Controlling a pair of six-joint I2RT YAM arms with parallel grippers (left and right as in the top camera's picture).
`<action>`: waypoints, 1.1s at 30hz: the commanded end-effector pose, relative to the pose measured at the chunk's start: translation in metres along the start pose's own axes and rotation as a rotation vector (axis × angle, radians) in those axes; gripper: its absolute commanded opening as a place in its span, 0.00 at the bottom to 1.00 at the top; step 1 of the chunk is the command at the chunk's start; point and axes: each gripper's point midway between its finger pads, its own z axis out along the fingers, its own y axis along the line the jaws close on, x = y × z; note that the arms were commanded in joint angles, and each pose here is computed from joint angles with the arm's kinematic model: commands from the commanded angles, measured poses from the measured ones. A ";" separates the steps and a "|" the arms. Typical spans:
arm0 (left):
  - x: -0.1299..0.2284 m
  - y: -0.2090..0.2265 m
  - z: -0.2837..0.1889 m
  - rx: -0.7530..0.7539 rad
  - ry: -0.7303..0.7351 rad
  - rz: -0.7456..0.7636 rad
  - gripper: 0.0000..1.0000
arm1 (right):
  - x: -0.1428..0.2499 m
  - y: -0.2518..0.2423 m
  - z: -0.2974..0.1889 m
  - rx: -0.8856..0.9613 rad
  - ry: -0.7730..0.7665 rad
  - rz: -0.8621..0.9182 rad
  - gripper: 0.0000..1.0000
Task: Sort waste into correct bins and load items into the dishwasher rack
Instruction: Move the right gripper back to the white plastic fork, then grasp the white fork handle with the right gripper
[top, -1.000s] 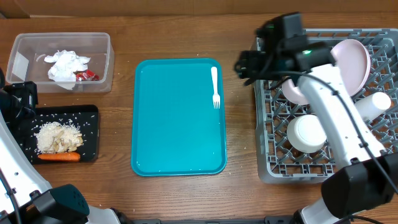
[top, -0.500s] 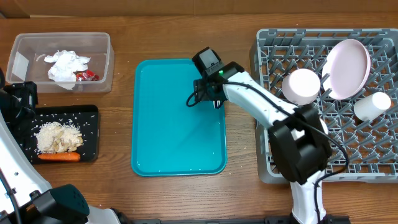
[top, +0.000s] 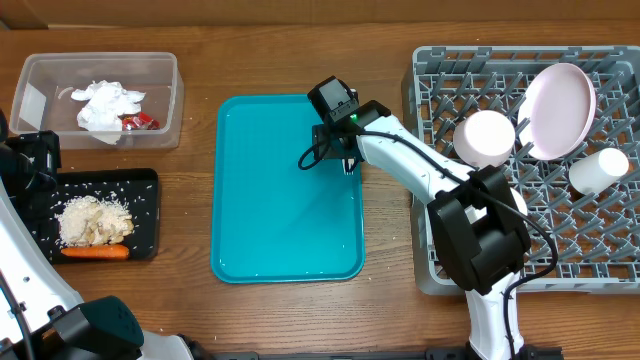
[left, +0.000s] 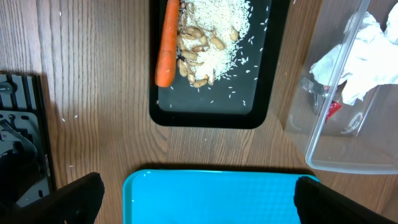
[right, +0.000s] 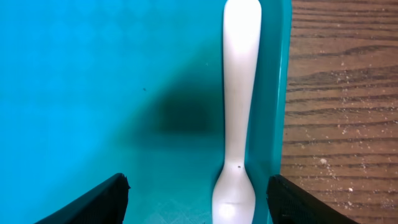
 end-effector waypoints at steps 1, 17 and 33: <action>-0.001 0.001 -0.001 -0.003 -0.007 0.011 1.00 | -0.003 0.007 -0.001 -0.017 -0.014 0.005 0.75; -0.001 0.001 -0.001 -0.003 -0.007 0.011 1.00 | 0.013 0.010 0.031 -0.025 0.046 0.012 0.74; -0.001 0.001 -0.001 -0.003 -0.007 0.011 1.00 | 0.035 0.021 0.030 -0.014 0.103 0.040 0.23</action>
